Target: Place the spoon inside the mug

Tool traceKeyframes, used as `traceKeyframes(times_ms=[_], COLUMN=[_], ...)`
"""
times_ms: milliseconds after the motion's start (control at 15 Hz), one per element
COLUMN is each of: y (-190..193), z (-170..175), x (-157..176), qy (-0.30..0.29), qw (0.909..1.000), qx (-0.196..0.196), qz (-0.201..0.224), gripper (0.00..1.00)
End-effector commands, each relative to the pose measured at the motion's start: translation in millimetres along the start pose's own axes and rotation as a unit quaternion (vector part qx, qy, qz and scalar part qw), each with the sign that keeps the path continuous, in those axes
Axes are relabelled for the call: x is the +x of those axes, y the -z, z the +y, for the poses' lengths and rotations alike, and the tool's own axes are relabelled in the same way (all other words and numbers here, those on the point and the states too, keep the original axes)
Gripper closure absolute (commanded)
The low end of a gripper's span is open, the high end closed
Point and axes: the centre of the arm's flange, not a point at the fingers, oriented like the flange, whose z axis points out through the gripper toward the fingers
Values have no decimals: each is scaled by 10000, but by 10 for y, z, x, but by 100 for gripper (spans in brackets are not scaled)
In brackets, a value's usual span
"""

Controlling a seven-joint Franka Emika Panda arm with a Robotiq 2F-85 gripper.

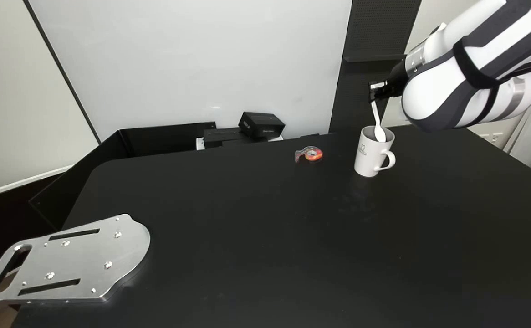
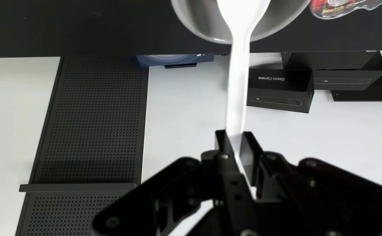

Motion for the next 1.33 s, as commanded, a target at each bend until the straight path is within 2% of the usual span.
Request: traceKeyframes(times_ms=[0,400,467,600,1067,1133,1267], y=[2,-48,-52,-50,52,96,183], z=[13,21,18,10,-31,-42,-62], x=[-97,-261,-261,-230,35,109,252], qy=[-45,16,25,17,-27,-5,141], qw=[9999,9996,9995,9994,9993,9989,9953], qx=[-37,-74,-87,-99,-45,-2,100], qz=[-82,-256,-288,-323,-379,-459,-957], gripper=[97,97,64,56,8,2,0])
